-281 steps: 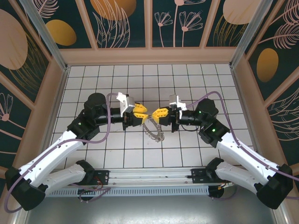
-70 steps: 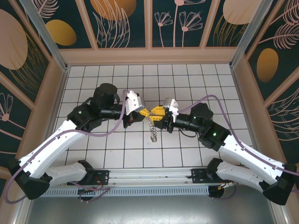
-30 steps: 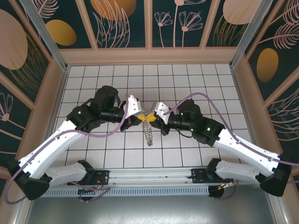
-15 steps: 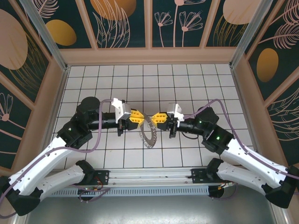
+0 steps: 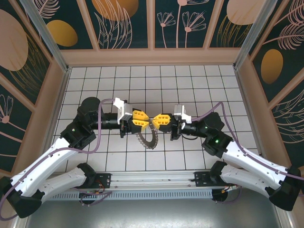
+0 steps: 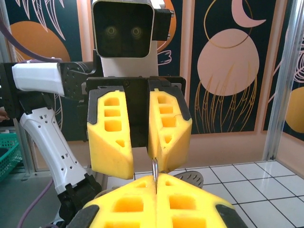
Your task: Put the keys on the keyring
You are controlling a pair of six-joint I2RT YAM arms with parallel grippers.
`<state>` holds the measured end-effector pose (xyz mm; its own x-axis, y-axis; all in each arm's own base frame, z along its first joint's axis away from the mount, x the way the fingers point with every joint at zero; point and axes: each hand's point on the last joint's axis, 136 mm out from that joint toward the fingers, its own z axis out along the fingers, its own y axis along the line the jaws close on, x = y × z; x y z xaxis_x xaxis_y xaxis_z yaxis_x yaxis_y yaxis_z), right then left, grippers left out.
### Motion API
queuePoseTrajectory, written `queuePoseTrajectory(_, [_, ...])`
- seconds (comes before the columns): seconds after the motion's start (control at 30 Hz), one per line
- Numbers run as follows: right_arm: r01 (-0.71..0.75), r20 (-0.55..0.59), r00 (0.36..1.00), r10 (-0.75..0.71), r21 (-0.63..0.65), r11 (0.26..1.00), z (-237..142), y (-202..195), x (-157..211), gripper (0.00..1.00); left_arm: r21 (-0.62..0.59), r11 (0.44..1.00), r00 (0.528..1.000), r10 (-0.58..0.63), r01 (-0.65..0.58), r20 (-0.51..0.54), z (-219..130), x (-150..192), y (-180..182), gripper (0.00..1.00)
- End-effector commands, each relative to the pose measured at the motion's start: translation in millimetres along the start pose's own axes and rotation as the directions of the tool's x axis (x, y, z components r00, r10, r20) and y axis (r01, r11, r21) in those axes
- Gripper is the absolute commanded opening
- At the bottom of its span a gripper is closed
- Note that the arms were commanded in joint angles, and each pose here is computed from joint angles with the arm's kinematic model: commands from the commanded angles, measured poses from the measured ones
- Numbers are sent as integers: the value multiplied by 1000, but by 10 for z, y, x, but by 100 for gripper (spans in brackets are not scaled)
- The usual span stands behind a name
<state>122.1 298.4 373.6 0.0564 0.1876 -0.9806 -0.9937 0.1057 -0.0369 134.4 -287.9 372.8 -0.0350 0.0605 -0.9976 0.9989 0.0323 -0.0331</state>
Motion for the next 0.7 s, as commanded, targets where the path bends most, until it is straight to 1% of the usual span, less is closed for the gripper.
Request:
queuePoseTrajectory(0.0, [33,98,995,-30,-29,999,-23,62,-240,0,30,999,999,18,-19,31,-5,-91,-64,24])
queuePoseTrajectory(0.37, [26,93,995,-21,-51,998,12,73,-211,0,67,998,999,10,-12,40,44,-92,-76,17])
queuePoseTrajectory(0.47, [28,92,996,-23,-54,998,9,79,-204,0,71,997,999,7,-9,36,60,-84,-65,12])
queuePoseTrajectory(0.57, [30,92,995,-24,-57,998,6,86,-206,0,72,997,999,10,-12,32,64,-77,-62,2])
queuePoseTrajectory(0.6, [30,88,996,-25,-56,998,9,84,-200,0,73,997,999,12,-14,32,63,-81,-62,0])
queuePoseTrajectory(0.67, [28,77,997,-24,-53,998,18,72,-170,0,72,997,1000,19,-21,23,65,-78,-60,0])
